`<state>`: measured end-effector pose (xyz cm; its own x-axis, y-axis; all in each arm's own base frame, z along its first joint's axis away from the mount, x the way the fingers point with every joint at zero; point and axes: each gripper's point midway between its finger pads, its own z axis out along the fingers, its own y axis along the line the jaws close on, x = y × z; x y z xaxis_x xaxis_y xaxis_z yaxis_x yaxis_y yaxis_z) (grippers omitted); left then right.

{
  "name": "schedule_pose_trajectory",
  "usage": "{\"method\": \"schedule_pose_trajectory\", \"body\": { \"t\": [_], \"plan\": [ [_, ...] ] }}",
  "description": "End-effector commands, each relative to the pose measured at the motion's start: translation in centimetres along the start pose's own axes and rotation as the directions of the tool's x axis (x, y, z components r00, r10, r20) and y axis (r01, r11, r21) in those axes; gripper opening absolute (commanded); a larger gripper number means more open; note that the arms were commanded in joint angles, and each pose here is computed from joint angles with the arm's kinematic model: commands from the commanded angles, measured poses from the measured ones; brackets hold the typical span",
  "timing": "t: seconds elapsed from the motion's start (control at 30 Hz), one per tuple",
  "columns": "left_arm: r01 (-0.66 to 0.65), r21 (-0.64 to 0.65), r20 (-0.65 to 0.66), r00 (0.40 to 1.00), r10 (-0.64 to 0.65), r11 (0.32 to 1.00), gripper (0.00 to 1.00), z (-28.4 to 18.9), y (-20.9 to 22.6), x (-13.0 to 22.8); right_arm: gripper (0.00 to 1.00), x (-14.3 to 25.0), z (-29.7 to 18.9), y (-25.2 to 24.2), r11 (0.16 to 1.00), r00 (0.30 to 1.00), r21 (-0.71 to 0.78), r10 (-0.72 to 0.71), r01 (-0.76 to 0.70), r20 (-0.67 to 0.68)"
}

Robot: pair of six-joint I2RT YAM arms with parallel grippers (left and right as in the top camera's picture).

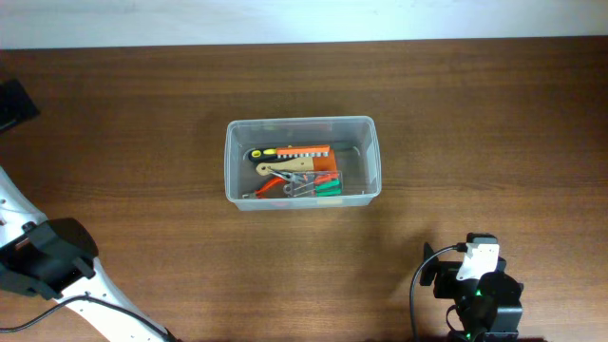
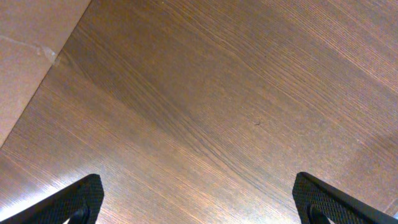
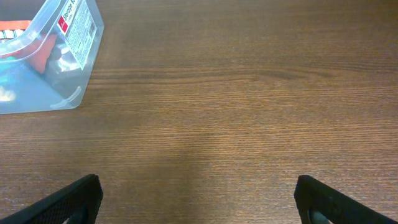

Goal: Pack container

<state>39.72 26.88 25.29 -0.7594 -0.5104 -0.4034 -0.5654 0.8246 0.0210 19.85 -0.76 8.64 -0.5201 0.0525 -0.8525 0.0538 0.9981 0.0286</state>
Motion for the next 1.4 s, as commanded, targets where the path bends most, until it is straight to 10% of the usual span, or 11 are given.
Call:
{"method": "schedule_pose_trajectory", "body": {
  "t": [0.0, 0.33, 0.73, 1.1, 1.37],
  "plan": [
    [0.017, 0.005, 0.008, 1.000, -0.017, 1.000, 0.99, -0.4, 0.1, -0.1, 0.99, 0.2, 0.1, 0.0, 1.000, 1.000, -0.002, 0.013, -0.013, 0.001],
    [-0.076, 0.047, 0.155, 0.986, 0.068, 0.996, 0.99, -8.2, -4.3, 0.5, 0.99, 0.2, 0.1, 0.0, 1.000, 1.000, -0.002, 0.013, -0.013, 0.001],
    [-0.477, 0.218, 0.303, 0.862, 0.406, 0.851, 0.99, -18.7, -14.9, 17.4, 0.99, 0.2, 0.1, 0.0, 1.000, 1.000, -0.002, 0.013, -0.013, 0.001],
    [-0.540, 0.273, 0.837, 0.542, 0.080, 0.796, 0.99, -20.9, -14.6, 21.1, 0.99, 0.2, 0.1, 0.0, 1.000, 1.000, -0.002, 0.013, -0.013, 0.000],
    [-0.525, 0.263, 0.850, 0.523, 0.063, 0.809, 0.99, -11.9, -13.0, 27.1, 0.99, 0.2, 0.1, 0.0, 1.000, 1.000, -0.002, 0.013, -0.013, 0.000]
  ]
}}
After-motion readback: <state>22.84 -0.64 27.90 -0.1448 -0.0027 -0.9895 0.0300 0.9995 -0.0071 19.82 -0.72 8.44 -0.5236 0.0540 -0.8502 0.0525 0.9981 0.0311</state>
